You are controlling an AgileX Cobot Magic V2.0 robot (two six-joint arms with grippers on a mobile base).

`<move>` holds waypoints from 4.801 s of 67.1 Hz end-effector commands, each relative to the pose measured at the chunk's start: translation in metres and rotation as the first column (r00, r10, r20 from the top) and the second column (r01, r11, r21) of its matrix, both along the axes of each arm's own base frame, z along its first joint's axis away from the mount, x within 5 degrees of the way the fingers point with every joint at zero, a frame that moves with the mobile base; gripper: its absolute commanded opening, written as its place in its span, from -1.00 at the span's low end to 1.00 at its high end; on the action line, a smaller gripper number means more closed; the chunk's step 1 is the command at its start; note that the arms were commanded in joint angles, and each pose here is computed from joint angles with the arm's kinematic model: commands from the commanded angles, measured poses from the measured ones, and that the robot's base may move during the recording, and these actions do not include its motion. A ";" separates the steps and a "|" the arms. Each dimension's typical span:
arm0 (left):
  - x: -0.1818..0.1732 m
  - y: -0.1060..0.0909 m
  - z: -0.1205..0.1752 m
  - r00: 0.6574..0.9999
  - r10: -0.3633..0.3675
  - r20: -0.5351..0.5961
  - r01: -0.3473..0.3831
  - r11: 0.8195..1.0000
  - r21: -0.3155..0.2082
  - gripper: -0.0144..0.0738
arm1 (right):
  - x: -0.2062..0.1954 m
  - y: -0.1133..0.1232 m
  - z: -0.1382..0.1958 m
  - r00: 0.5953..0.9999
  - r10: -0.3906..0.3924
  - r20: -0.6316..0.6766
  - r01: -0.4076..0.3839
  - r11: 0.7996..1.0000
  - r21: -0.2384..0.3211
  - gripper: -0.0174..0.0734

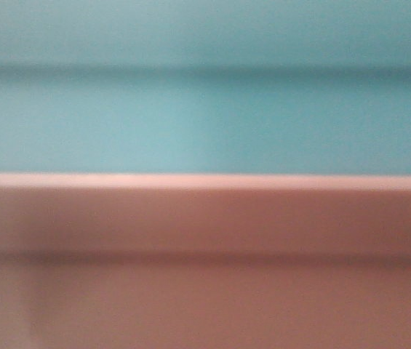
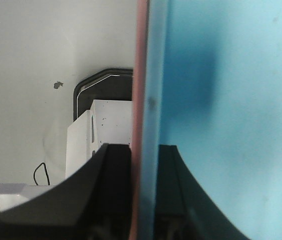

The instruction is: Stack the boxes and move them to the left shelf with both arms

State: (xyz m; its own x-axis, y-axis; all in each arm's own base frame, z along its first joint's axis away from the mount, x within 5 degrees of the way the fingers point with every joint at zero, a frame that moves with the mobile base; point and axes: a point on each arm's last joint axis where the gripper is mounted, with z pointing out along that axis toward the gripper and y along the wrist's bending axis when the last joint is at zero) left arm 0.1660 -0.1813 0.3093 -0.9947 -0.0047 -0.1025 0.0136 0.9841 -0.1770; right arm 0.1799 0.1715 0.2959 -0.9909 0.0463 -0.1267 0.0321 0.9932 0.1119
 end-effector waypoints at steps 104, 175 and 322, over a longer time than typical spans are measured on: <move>-0.003 0.012 0.017 0.999 0.007 0.041 -0.008 0.999 0.043 -0.70 | 0.002 -0.002 0.017 0.996 0.009 0.092 -0.013 0.999 0.044 -0.47; 0.206 0.008 0.065 0.769 0.041 0.638 0.031 0.994 -0.101 -0.70 | 0.209 -0.019 0.068 0.796 -0.016 0.606 -0.007 0.999 0.035 -0.47; 0.151 0.040 0.083 0.380 0.100 0.920 0.168 0.970 -0.175 -0.68 | 0.146 -0.031 0.101 0.391 0.053 0.919 -0.219 0.975 0.038 -0.51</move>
